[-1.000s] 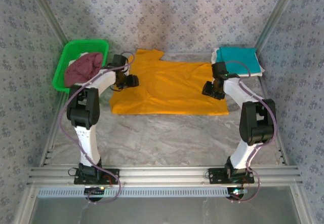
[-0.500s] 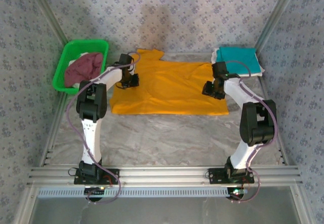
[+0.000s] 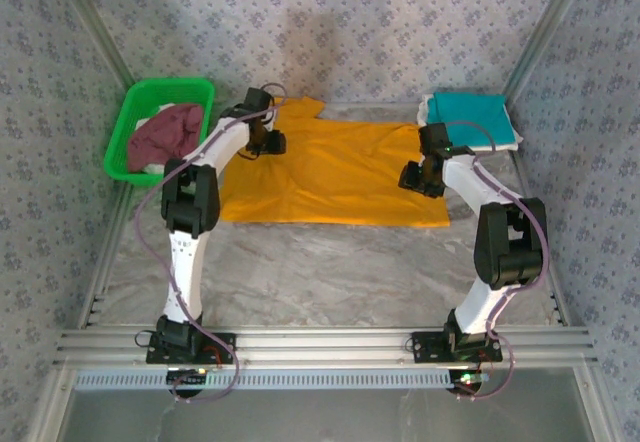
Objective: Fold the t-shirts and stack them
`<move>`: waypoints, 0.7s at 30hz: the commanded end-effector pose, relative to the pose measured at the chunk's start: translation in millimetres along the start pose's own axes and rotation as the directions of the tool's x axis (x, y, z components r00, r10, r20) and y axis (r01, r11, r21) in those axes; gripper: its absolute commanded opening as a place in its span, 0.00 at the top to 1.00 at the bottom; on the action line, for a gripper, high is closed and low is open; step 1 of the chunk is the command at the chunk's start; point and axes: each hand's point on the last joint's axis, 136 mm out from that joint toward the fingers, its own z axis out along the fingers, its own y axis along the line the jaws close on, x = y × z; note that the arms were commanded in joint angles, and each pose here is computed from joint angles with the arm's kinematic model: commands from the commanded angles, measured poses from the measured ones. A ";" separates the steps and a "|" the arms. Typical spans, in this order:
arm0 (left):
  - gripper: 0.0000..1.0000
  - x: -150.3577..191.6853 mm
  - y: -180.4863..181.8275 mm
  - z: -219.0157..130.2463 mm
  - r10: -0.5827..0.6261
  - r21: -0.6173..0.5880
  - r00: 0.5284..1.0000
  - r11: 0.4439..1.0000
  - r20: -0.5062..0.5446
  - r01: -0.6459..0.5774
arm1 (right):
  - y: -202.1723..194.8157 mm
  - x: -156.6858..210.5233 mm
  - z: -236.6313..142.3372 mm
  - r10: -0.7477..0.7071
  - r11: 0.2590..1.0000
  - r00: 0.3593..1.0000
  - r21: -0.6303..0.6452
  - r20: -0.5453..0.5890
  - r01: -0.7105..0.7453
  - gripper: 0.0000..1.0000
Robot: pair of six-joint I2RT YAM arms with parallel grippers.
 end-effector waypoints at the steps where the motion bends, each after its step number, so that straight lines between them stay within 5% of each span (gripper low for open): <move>1: 0.45 14.0 11.6 3.2 0.041 -0.071 0.996 0.996 -0.075 -0.046 | 0.8 3.4 -5.8 -0.014 1.000 1.000 -0.013 -0.002 0.014 0.50; 5: 0.43 -0.7 14.7 -30.1 0.045 -0.108 0.998 0.993 0.043 -0.040 | 0.1 4.1 -6.9 -0.016 1.000 1.000 -0.011 0.000 0.016 0.50; 11: 0.41 25.4 25.1 -80.5 -0.107 -0.024 0.969 0.993 0.224 0.115 | 9.3 7.0 -8.4 -0.048 0.997 0.998 -0.066 0.038 0.051 0.50; 21: 0.47 137.0 72.2 -56.7 -0.293 0.005 0.952 0.956 0.086 0.293 | -3.5 48.7 25.8 0.053 0.987 0.993 -0.143 -0.101 -0.068 0.60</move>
